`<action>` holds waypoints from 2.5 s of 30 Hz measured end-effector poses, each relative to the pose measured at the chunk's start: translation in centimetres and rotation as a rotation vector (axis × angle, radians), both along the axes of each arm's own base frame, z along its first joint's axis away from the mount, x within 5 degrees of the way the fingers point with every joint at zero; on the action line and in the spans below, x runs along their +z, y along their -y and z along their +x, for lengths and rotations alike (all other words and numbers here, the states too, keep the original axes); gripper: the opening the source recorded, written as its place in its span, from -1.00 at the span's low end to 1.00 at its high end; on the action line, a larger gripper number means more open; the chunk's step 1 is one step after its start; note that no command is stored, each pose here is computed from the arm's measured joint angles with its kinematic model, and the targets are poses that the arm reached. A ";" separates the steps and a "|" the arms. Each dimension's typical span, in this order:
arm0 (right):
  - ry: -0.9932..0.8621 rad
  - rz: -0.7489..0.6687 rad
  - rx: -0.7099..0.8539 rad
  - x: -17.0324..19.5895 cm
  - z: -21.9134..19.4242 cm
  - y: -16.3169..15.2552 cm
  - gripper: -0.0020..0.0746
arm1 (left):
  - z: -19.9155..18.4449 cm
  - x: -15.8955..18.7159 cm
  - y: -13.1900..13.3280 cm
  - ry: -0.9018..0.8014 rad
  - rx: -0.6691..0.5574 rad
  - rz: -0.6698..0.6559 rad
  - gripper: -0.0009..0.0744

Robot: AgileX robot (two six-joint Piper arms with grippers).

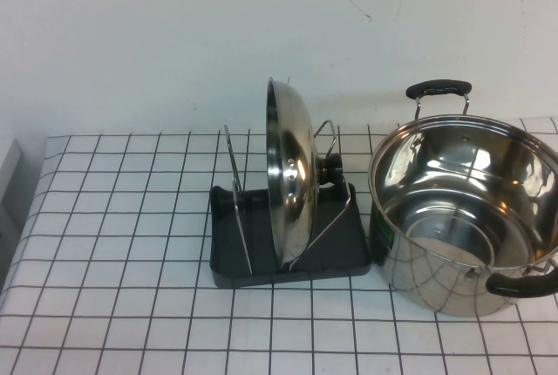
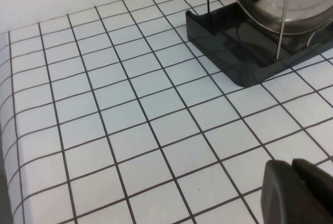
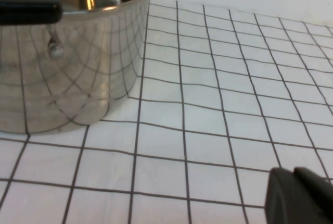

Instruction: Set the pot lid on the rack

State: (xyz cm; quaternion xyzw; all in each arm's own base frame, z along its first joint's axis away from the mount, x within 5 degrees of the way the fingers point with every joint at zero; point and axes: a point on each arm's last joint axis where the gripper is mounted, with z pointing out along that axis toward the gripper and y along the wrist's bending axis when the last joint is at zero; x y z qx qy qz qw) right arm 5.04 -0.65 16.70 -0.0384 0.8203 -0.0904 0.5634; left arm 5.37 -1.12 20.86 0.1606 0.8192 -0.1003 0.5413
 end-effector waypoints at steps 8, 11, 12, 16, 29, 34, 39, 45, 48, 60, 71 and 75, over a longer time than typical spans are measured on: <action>0.003 0.031 0.003 0.0 0.0 -0.1 -0.95 | 0.0 0.0 0.0 0.000 0.000 0.000 -0.98; 0.004 0.034 0.002 0.0 0.0 -0.1 -0.95 | 0.0 0.0 0.0 0.000 0.000 0.000 -0.98; 0.004 0.034 0.002 0.0 0.0 -0.1 -0.95 | 0.0 0.0 0.0 0.000 0.000 0.000 -0.98; 0.004 0.034 0.002 0.0 0.0 -0.1 -0.95 | 0.0 0.0 0.0 0.000 0.000 0.000 -0.98; 0.004 0.034 0.002 0.0 0.0 -0.1 -0.95 | -0.1 -0.7 0.3 -0.017 -0.038 0.015 -0.98; 0.004 0.034 0.002 0.0 0.0 -0.1 -0.95 | -0.3 -0.8 1.1 -0.003 -0.066 -0.051 -0.98; 0.004 0.034 0.002 0.0 0.0 -0.1 -0.95 | 0.3 -0.6 0.5 0.129 0.139 -0.225 -0.98; 0.004 0.034 0.002 0.0 0.0 -0.1 -0.95 | 0.4 -1.8 -1.0 0.247 0.409 -0.278 -0.98; 0.004 0.034 0.002 0.0 0.0 -0.1 -0.95 | 0.2 -2.1 -1.5 0.250 0.487 -0.229 -0.98; 0.004 0.034 0.002 0.0 0.0 -0.1 -0.95 | 0.0 -3.5 -1.5 0.115 0.503 -0.118 -0.98; 0.004 0.034 0.002 0.0 0.0 -0.1 -0.95 | 0.0 -3.5 -1.4 0.109 0.503 -0.137 -0.98; 0.004 0.034 0.002 0.0 0.0 -0.1 -0.95 | 0.0 -3.5 -1.5 0.107 0.514 -0.162 -0.98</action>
